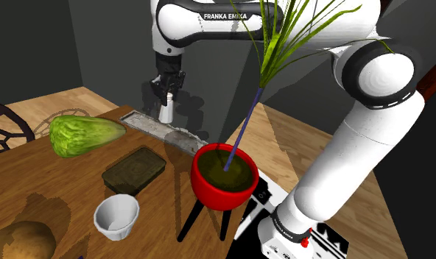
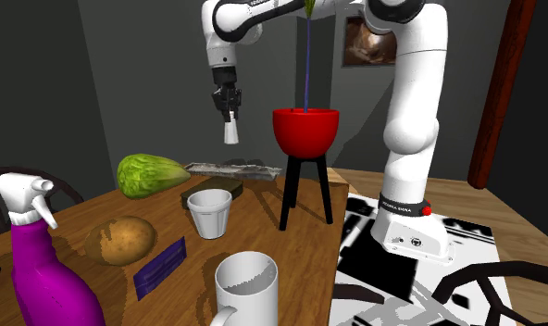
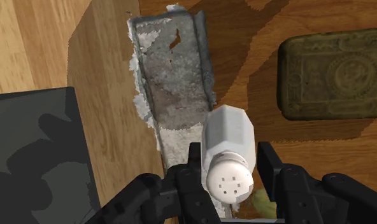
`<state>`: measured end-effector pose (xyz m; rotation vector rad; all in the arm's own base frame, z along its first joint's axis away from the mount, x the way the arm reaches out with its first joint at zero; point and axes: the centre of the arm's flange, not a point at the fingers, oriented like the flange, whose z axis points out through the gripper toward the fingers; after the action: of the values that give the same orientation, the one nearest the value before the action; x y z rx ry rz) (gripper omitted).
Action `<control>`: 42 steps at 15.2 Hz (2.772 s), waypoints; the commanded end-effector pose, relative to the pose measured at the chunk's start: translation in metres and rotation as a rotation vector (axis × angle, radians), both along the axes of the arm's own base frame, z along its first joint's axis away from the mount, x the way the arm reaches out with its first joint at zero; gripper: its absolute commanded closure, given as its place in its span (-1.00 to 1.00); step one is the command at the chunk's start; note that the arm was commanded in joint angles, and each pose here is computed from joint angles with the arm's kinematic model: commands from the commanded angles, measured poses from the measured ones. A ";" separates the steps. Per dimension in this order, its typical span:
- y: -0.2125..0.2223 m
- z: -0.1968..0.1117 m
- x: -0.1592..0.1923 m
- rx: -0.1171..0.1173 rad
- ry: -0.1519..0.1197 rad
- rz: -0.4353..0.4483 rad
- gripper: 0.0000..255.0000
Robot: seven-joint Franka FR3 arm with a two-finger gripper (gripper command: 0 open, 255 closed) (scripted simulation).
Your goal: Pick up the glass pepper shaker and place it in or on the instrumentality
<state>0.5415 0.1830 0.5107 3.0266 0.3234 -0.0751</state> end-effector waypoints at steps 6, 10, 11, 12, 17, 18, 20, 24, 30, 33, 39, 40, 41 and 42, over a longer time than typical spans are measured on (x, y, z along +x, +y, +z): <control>-0.052 0.006 0.068 0.000 0.000 0.000 1.00; -0.052 -0.015 0.068 0.000 0.000 0.000 1.00; -0.052 -0.021 0.068 0.000 0.000 0.000 1.00; -0.052 -0.026 0.068 0.000 0.000 0.000 1.00; -0.052 -0.052 0.068 0.000 0.000 0.000 1.00; -0.052 -0.058 0.068 0.000 0.000 0.000 1.00; -0.052 -0.068 0.068 0.000 0.000 0.000 1.00; -0.052 -0.089 0.068 0.000 0.000 0.000 1.00; -0.052 -0.097 0.068 0.000 0.000 0.000 1.00; -0.052 -0.097 0.068 0.000 0.000 0.000 1.00; -0.052 -0.097 0.068 0.000 0.000 0.000 -1.00; -0.050 -0.084 0.068 0.000 0.000 0.000 -1.00; -0.049 -0.070 0.069 0.000 0.000 0.000 -1.00; -0.047 -0.057 0.069 0.000 0.000 0.000 -1.00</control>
<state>0.6120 0.1343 0.4421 3.0262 0.3239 -0.0736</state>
